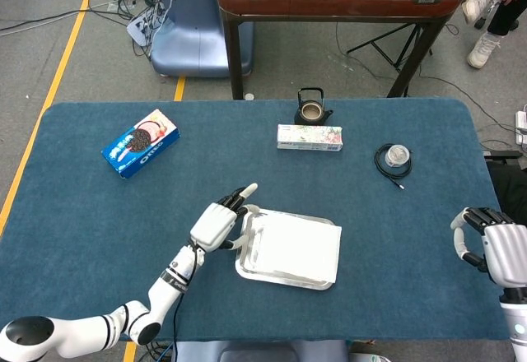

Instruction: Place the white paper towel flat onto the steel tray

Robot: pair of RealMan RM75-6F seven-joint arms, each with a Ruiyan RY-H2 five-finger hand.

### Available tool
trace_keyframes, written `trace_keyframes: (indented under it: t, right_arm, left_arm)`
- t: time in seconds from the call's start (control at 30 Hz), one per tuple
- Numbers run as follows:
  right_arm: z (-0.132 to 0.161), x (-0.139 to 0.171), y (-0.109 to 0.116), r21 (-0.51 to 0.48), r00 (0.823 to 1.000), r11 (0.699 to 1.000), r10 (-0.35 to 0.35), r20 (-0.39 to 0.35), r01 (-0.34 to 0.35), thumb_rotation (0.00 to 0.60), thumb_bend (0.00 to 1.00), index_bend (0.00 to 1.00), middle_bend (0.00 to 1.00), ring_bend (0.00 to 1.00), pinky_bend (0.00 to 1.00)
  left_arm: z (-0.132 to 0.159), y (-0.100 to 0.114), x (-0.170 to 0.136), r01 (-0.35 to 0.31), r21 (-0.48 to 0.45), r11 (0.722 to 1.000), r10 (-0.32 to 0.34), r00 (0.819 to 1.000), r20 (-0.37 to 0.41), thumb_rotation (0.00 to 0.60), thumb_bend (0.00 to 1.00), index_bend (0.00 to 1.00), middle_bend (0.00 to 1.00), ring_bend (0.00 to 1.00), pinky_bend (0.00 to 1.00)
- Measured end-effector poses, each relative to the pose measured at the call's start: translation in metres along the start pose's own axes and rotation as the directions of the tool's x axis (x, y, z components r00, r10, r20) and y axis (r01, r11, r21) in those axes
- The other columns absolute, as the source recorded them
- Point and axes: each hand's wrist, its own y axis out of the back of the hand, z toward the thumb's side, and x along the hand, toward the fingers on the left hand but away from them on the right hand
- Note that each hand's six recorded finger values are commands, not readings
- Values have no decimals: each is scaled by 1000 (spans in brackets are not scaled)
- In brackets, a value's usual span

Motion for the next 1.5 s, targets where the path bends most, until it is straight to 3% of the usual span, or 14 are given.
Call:
trace_keyframes:
  t: [0.13, 0.23, 0.3, 0.37, 0.43, 0.47, 0.57, 0.67, 0.77, 1.03, 1.2, 1.5]
  right_arm:
    - [1, 0, -1, 2, 1000, 1000, 4, -3, -4, 600, 517, 546, 476, 378, 433]
    - [2, 0, -2, 4, 1000, 1000, 4, -5, -4, 600, 517, 546, 476, 378, 433]
    - [3, 1, -2, 4, 1000, 1000, 5, -7, -5, 600, 517, 546, 476, 378, 433]
    - [3, 1, -2, 4, 1000, 1000, 5, -8, -5, 600, 517, 546, 476, 378, 433]
    - [4, 1, -2, 5, 1000, 1000, 4, -9, -4, 600, 517, 546, 476, 378, 433]
    - [4, 1, -2, 5, 1000, 1000, 4, -10, -4, 600, 517, 546, 476, 378, 433]
    - [4, 1, -2, 4, 1000, 1000, 5, -11, -5, 600, 517, 546, 476, 378, 433]
    - [3, 1, -3, 4, 1000, 1000, 6, -9, -6, 600, 517, 546, 476, 378, 433]
    - [3, 0, -3, 6, 1000, 1000, 10, -7, -10, 600, 517, 546, 476, 378, 433]
    - [-1, -2, -5, 9, 1000, 1000, 16, 8, -16, 600, 517, 546, 476, 378, 433]
    - [-4, -3, -6, 10, 1000, 1000, 18, 18, -18, 600, 517, 546, 476, 378, 433]
    - [-13, -7, -6, 11, 999, 1000, 22, 45, -22, 600, 517, 546, 476, 378, 433]
  left_arm:
    - [2, 5, -8, -4, 13, 1000, 4, 1000, 17, 600, 259, 273, 1, 1, 218]
    - [4, 12, -14, -10, 39, 999, 9, 999, 37, 600, 259, 268, 61, 74, 355]
    - [6, 17, -17, -19, 80, 997, 15, 998, 55, 600, 261, 247, 191, 260, 545]
    - [9, 21, -19, -28, 130, 991, 17, 997, 79, 600, 262, 217, 399, 510, 747]
    - [13, 25, -20, -32, 179, 983, 13, 994, 106, 600, 270, 196, 698, 747, 937]
    - [16, 28, -21, -29, 206, 978, 4, 992, 124, 600, 282, 194, 819, 834, 983]
    - [22, 31, -22, -1, 243, 970, -40, 986, 164, 600, 369, 212, 989, 970, 1000]
    - [29, 30, -23, 32, 272, 962, -88, 977, 194, 600, 525, 236, 1000, 1000, 1000]
    - [35, 26, -23, 57, 294, 954, -123, 969, 213, 600, 587, 239, 1000, 1000, 1000]
    - [52, 16, -20, 47, 392, 919, -170, 943, 287, 600, 593, 233, 1000, 1000, 1000]
    - [60, 6, -14, 5, 482, 876, -185, 927, 327, 600, 643, 233, 1000, 1000, 1000]
    - [63, -11, -2, -4, 565, 825, -234, 908, 348, 600, 657, 277, 1000, 1000, 1000]
